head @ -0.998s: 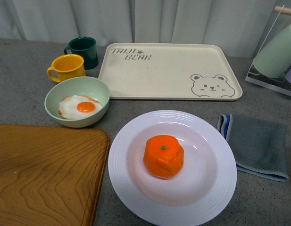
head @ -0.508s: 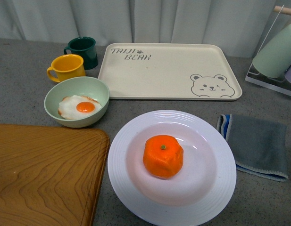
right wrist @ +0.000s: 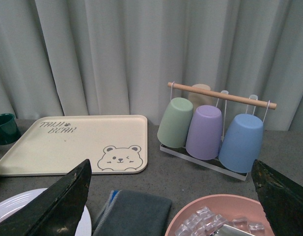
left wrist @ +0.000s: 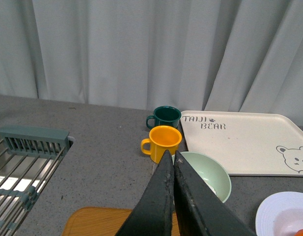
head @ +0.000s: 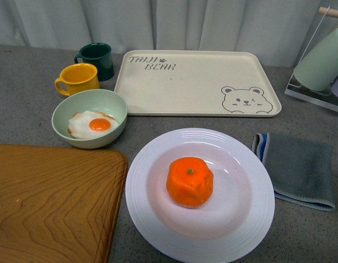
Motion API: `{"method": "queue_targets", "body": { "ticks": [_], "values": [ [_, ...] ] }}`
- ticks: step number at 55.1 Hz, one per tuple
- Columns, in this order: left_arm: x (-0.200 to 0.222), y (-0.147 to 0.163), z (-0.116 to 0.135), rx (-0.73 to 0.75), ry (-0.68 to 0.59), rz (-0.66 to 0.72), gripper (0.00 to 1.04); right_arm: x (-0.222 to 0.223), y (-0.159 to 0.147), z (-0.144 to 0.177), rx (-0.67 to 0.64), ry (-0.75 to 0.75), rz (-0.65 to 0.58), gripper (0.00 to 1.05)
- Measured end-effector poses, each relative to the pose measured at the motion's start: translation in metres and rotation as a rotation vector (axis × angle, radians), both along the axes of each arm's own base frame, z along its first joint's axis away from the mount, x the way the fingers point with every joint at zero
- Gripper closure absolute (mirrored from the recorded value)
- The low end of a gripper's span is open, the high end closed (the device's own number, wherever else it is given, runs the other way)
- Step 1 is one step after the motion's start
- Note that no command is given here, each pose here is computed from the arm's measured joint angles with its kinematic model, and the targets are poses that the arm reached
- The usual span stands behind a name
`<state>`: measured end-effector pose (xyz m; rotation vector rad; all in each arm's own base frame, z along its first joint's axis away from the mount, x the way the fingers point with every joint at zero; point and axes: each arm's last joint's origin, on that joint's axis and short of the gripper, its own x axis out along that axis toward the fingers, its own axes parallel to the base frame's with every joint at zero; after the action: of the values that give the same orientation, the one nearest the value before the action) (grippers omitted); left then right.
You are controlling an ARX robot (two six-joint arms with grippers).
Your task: Place orange and plate with both arms
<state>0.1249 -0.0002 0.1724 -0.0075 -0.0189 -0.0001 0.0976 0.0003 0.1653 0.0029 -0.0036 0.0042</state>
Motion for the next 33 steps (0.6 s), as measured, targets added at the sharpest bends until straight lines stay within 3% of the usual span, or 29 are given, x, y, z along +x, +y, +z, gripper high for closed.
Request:
{"method": "queue_targets", "body": {
  "ticks": [33],
  "values": [
    [-0.015, 0.0, 0.0, 0.0, -0.004, 0.0, 1.01, 0.0, 0.0, 0.0, 0.0, 0.0, 0.0, 0.09]
  ]
}}
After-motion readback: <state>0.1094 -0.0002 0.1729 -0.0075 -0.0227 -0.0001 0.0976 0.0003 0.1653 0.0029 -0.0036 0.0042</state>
